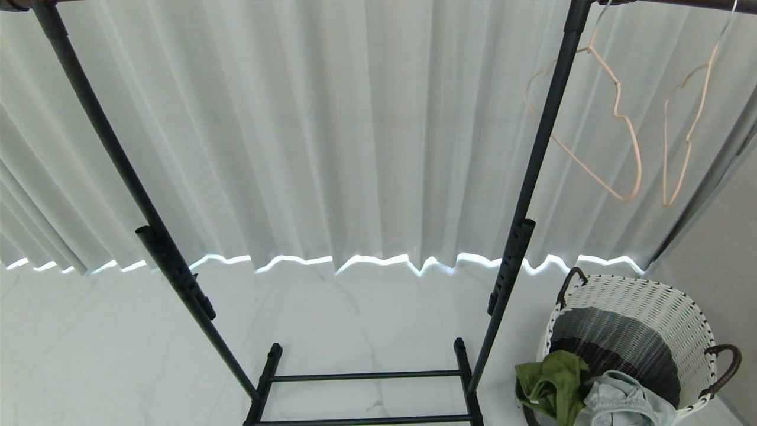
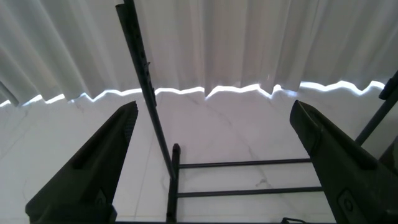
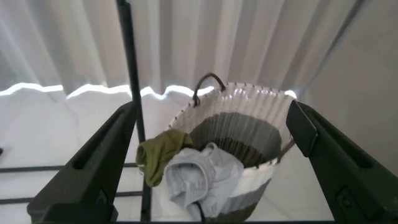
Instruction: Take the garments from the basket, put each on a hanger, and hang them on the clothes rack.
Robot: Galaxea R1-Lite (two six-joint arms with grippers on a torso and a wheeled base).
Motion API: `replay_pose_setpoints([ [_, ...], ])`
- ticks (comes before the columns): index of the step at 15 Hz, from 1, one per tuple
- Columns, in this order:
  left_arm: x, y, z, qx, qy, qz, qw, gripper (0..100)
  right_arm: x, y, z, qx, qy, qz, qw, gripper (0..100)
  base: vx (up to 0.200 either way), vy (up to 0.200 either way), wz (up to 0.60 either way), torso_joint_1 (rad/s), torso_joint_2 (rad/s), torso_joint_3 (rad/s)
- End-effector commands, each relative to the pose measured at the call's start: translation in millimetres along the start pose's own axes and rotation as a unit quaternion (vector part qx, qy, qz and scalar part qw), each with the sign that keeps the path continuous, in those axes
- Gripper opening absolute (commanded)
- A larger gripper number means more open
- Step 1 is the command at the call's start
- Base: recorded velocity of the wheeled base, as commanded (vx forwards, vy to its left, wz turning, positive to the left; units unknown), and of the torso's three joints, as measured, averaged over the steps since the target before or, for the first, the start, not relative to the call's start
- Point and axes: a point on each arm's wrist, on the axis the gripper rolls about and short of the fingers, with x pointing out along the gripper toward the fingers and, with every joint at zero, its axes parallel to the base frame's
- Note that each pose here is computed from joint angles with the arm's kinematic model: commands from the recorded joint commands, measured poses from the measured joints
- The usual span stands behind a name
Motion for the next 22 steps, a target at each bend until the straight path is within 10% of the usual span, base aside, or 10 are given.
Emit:
replay_pose_setpoints([
  [1,0.0,0.0,0.0,0.001,0.0,0.0,1.0,100,30.2,-0.9,46.3,-0.039,0.066,0.03,0.9967,100,0.0,0.0,0.0,0.0,0.0,0.0],
  [5,0.0,0.0,0.0,0.002,0.0,0.0,1.0,100,79.0,0.3,53.5,-0.085,0.176,0.038,0.98,100,0.0,0.0,0.0,0.0,0.0,0.0],
  [12,0.0,0.0,0.2,0.004,-0.001,0.0,1.0,100,140.6,1.4,-6.2,-0.276,0.417,0.12,0.8577,100,0.0,0.0,0.0,0.0,0.0,0.0],
  [17,0.0,0.0,0.0,0.0,0.0,0.0,1.0,100,157.2,1.5,-55.2,-0.293,0.51,0.168,0.7911,100,0.0,0.0,0.0,0.0,0.0,0.0],
  [22,0.0,0.0,0.0,0.0,0.0,0.0,1.0,100,193.5,-6.3,-93.7,-0.305,0.523,0.169,0.7776,100,0.0,0.0,0.0,0.0,0.0,0.0],
])
